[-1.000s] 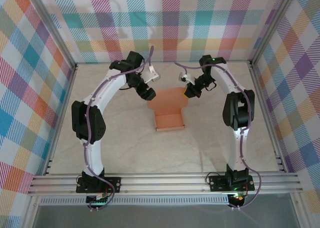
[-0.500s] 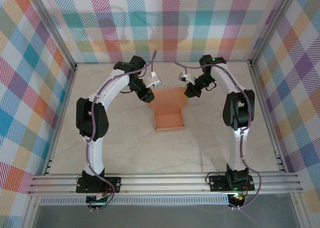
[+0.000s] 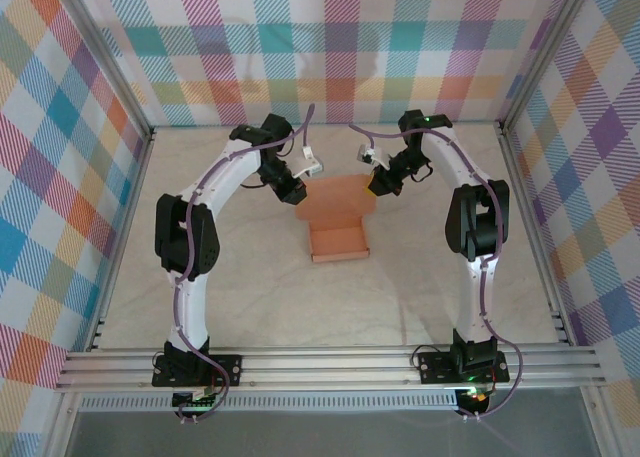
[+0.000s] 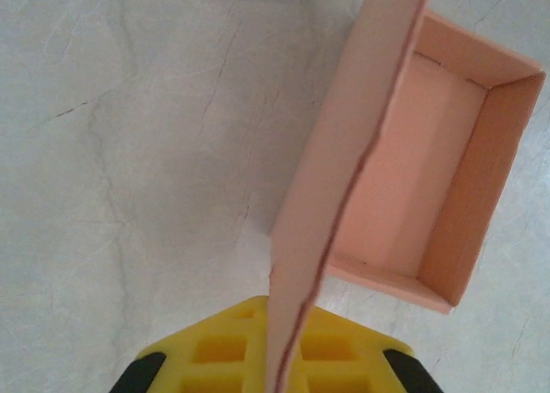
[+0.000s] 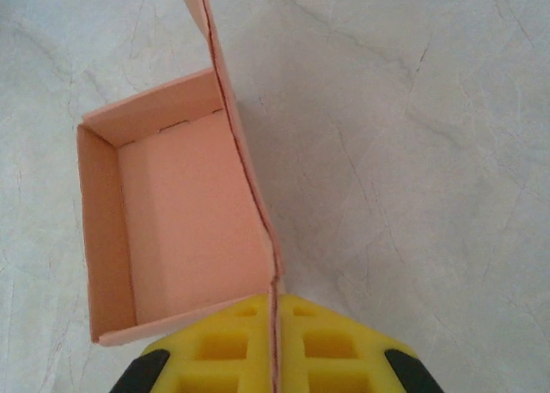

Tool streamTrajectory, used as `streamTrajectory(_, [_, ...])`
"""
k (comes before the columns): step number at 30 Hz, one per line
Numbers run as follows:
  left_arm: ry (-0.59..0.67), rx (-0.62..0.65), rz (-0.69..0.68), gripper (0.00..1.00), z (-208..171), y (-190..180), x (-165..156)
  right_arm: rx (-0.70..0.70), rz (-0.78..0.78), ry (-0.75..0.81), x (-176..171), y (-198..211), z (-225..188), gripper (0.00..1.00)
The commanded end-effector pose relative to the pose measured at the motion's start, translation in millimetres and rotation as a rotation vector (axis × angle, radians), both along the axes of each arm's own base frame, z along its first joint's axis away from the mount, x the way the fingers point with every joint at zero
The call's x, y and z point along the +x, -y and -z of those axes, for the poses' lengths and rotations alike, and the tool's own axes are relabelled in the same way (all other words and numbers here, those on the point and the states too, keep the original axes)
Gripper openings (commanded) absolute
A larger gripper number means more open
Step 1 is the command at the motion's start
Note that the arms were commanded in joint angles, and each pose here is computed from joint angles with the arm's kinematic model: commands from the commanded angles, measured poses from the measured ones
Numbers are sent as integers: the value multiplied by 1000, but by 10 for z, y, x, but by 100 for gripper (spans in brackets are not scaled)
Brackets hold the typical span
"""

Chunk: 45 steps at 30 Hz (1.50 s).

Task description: Fold the paper box

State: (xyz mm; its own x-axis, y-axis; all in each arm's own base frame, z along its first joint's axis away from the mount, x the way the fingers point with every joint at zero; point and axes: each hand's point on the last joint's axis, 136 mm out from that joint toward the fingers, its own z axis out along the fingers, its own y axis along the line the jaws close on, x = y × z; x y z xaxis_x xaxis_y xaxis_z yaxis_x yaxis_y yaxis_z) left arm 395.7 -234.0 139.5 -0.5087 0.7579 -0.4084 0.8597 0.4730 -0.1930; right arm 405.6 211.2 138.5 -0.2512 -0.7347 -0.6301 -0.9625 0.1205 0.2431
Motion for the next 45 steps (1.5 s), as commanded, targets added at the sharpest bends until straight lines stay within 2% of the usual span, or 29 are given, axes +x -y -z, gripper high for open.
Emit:
streamTrajectory(1, [0, -11, 3, 0, -71, 5, -3, 35, -11, 39, -31, -52, -241, 0])
streamTrajectory(8, [46, -61, -53, 0, -227, 71, 72, 29, 45, 87, 45, -59, -239, 0])
streamTrajectory(15, [175, -89, -212, 0, -387, 146, 294, 2, 194, 213, 160, -68, -256, 0])
streamTrajectory(20, [219, -105, -366, 0, -508, 195, 463, -25, 347, 230, 224, -137, -255, 0])
streamTrajectory(28, [226, -182, -519, 0, -628, 327, 497, -11, 696, 297, 381, -173, -316, 0])
streamTrajectory(32, [217, -214, -554, 0, -596, 421, 498, 26, 852, 268, 352, -195, -327, 0])
streamTrajectory(36, [217, -233, -563, 0, -563, 528, 476, 35, 1123, 186, 374, -65, -300, 0])
streamTrajectory(45, [245, -256, -579, 0, -479, 716, 433, 160, 1385, 247, 366, -66, -413, 0])
